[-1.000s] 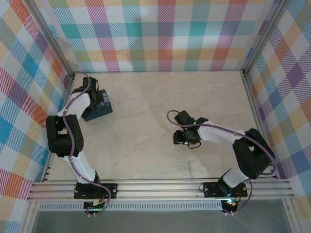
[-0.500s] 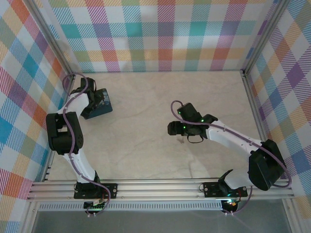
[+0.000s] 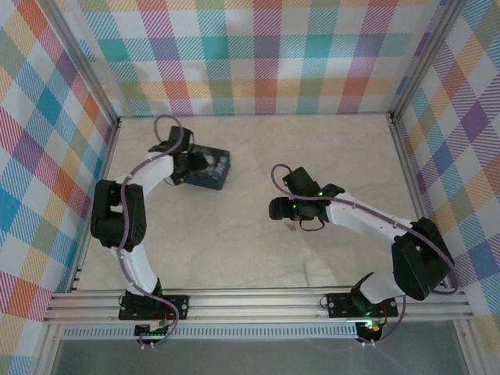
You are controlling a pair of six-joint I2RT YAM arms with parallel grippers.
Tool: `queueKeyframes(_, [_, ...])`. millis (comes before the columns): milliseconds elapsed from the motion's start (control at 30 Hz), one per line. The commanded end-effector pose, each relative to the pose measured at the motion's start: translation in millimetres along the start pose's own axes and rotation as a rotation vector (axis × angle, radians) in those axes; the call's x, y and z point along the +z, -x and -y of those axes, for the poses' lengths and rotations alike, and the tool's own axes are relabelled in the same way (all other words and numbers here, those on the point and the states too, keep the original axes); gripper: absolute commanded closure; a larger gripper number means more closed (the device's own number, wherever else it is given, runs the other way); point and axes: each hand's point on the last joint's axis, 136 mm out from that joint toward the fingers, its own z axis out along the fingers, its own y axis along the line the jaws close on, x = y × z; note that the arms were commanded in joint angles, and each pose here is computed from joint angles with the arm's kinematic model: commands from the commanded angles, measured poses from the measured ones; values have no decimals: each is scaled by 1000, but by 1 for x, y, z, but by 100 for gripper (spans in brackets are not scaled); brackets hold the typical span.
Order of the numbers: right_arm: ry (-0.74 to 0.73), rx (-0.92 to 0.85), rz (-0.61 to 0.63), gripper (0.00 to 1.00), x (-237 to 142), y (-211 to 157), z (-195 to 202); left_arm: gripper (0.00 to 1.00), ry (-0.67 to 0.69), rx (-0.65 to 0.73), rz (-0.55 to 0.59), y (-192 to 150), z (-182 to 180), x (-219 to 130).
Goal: Unlock a padlock with a key
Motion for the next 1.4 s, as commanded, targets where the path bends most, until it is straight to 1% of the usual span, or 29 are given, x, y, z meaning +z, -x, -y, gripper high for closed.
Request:
queueKeyframes(0, [2, -12, 39, 25, -9, 16, -3, 20, 7, 257, -250, -72, -1, -2])
queueKeyframes(67, [6, -19, 58, 25, -12, 25, -4, 21, -73, 312, -295, -81, 10, -14])
queueKeyframes(167, [53, -74, 108, 24, -11, 45, -16, 21, -70, 376, -265, -74, 9, -21])
queueKeyframes(267, [157, -165, 145, 23, -7, 66, -43, 21, -70, 367, -218, -59, 11, -18])
queueKeyframes(400, [280, -257, 187, 22, 9, 93, -79, 22, -204, 354, -205, -51, 41, -16])
queueKeyframes(467, [326, -258, 187, 23, 22, 106, -94, 23, -285, 374, -219, -51, 58, -16])
queueKeyframes(533, [357, -239, 209, 24, 34, 119, -105, 26, -323, 394, -222, -49, 67, -15])
queueKeyframes(600, [361, -232, 242, 26, 49, 128, -111, 29, -339, 413, -233, -49, 70, -13])
queueKeyframes(667, [350, -225, 265, 27, 60, 135, -114, 31, -344, 419, -242, -49, 70, -12])
queueKeyframes(733, [346, -218, 253, 28, 69, 137, -117, 32, -345, 416, -239, -47, 70, -12])
queueKeyframes(833, [371, -229, 223, 32, 73, 129, -128, 32, -355, 413, -238, -42, 71, -11])
queueKeyframes(933, [407, -252, 183, 34, 72, 109, -145, 32, -369, 408, -242, -34, 76, -8])
queueKeyframes(1100, [524, -303, 144, 35, 55, 60, -201, 29, -396, 403, -242, -19, 92, -3])
queueKeyframes(1200, [538, -338, 138, 35, 51, 37, -231, 29, -409, 396, -248, -15, 98, -2])
queueKeyframes(1267, [535, -335, 134, 34, 52, 32, -239, 29, -416, 396, -249, -16, 98, -3])
queueKeyframes(1367, [542, -326, 111, 33, 53, 31, -242, 28, -393, 398, -240, -17, 92, -6])
